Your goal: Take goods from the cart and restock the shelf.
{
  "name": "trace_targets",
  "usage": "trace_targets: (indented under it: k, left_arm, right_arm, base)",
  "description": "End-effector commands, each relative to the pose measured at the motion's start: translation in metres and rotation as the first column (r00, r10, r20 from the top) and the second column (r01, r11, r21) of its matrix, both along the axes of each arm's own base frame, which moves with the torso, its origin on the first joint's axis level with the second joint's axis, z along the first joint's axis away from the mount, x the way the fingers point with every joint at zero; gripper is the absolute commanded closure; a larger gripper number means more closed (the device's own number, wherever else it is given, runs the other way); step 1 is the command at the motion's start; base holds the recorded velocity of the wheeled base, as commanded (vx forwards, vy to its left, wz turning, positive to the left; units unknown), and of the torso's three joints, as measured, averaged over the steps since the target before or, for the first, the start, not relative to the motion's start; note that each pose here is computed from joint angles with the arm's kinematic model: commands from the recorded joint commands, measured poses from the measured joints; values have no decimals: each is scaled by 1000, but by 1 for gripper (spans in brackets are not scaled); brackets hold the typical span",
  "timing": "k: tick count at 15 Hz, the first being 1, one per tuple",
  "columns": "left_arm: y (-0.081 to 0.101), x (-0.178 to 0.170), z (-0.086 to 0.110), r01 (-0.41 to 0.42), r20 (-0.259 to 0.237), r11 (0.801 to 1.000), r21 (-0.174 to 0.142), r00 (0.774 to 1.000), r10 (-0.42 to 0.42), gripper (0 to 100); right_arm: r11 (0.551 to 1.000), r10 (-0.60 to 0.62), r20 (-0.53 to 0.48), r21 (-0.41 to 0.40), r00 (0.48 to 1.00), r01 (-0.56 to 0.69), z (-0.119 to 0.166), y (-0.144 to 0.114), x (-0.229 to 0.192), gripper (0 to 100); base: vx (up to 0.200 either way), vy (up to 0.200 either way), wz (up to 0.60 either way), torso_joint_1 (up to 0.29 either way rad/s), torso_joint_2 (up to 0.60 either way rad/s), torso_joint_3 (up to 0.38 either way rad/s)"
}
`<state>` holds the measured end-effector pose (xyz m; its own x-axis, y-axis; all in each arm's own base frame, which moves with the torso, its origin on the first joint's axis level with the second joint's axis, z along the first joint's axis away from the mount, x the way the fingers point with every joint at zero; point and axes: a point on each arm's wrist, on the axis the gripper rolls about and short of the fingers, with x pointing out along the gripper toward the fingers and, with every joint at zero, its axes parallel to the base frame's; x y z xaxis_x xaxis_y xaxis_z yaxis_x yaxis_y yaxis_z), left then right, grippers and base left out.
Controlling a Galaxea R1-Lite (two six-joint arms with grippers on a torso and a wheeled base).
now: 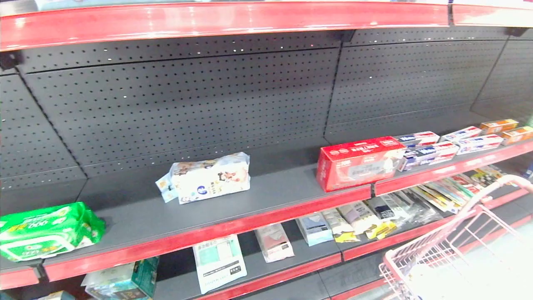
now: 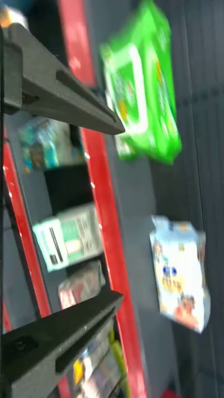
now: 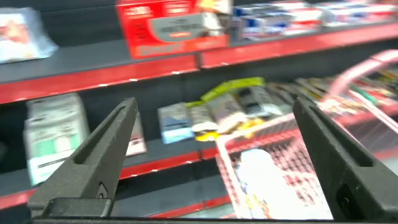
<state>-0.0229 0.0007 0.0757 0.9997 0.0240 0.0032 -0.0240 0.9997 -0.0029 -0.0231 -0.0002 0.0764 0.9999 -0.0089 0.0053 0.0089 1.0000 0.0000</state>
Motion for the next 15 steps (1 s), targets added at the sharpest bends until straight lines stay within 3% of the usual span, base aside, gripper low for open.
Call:
trace_targets:
  k: [1,14,15]
  left_arm:
    - [0,0,0,-1,0,1000,0,1000,1,0]
    - [0,0,0,-1,0,1000,0,1000,1,0]
    - [0,0,0,-1,0,1000,0,1000,1,0]
  right_arm:
    - [1000,0,-1,0,1000,0,0,0,0,0]
    - [1000,0,-1,0,1000,0,0,0,0,0]
    - [1000,0,-1,0,1000,0,0,0,0,0]
  base:
    - [0,0,-600,7,2,-2]
    - [0,0,-600,1,3,3]
    - [0,0,0,0,0,0]
